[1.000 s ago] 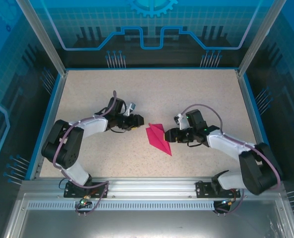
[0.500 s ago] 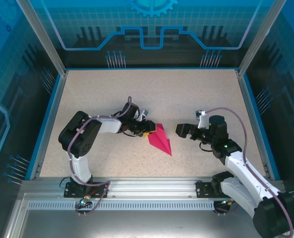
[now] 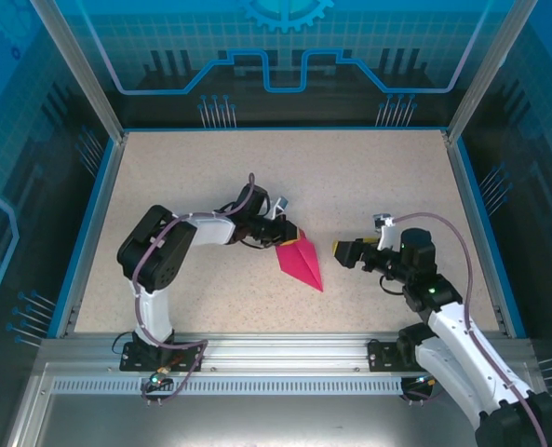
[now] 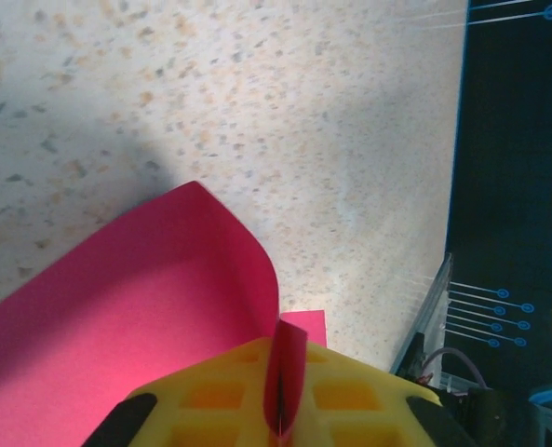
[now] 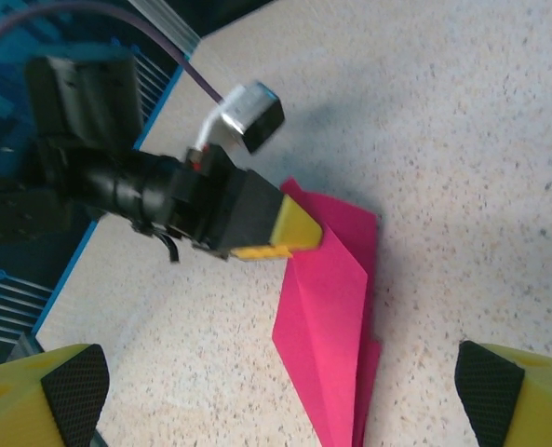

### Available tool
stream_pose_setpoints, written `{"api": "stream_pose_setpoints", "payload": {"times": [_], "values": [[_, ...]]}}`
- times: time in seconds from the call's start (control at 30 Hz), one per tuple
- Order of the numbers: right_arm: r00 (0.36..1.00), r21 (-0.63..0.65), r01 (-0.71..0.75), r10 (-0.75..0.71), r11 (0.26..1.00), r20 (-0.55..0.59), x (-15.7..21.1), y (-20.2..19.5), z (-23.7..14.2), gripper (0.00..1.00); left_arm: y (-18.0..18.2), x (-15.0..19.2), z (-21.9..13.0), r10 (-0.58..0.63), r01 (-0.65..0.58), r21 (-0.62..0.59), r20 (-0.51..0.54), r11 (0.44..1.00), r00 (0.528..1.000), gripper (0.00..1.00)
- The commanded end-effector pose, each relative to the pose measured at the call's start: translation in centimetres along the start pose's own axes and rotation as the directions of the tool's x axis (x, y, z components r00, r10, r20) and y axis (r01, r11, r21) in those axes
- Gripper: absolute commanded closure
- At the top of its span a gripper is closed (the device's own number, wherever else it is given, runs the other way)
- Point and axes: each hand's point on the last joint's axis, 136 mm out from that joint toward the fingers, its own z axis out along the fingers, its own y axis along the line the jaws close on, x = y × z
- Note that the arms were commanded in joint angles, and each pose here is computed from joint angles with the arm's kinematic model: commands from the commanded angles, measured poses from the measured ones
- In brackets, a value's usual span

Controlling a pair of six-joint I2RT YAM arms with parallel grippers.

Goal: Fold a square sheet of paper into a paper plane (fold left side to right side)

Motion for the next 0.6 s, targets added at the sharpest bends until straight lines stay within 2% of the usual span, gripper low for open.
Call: {"api": "stream_pose_setpoints", "payload": {"times": [0.0, 0.13, 0.23, 0.4, 0.57], "values": [[0.998, -0.069, -0.028, 0.024, 0.997, -0.062, -0.5, 0.6, -0.1, 0.01, -5.4, -1.9, -4.0, 0.133, -0.14, 0.088, 0.085, 0.986, 0.988, 0.93], [0.991, -0.221, -0.123, 0.108, 0.967, -0.076, -2.4, 1.0, 0.0, 0.01, -8.7, -2.9, -7.8, 0.198, -0.219, 0.125, 0.162, 0.968, 0.967, 0.94], [0.985, -0.355, -0.174, 0.163, 0.918, -0.06, -4.6, 1.3, -0.5, 0.01, -11.6, -3.4, -10.4, 0.257, -0.293, 0.155, 0.214, 0.944, 0.942, 0.94], [0.987, -0.461, -0.16, 0.133, 0.873, -0.09, -7.4, 3.0, 0.2, 0.01, -17.3, -3.6, -13.8, 0.363, -0.43, 0.229, 0.285, 0.873, 0.887, 0.94], [0.993, -0.53, -0.101, 0.053, 0.842, -0.106, -8.5, 6.7, 1.7, 0.01, -20.4, -3.6, -15.7, 0.407, -0.494, 0.261, 0.324, 0.83, 0.854, 0.94]]}}
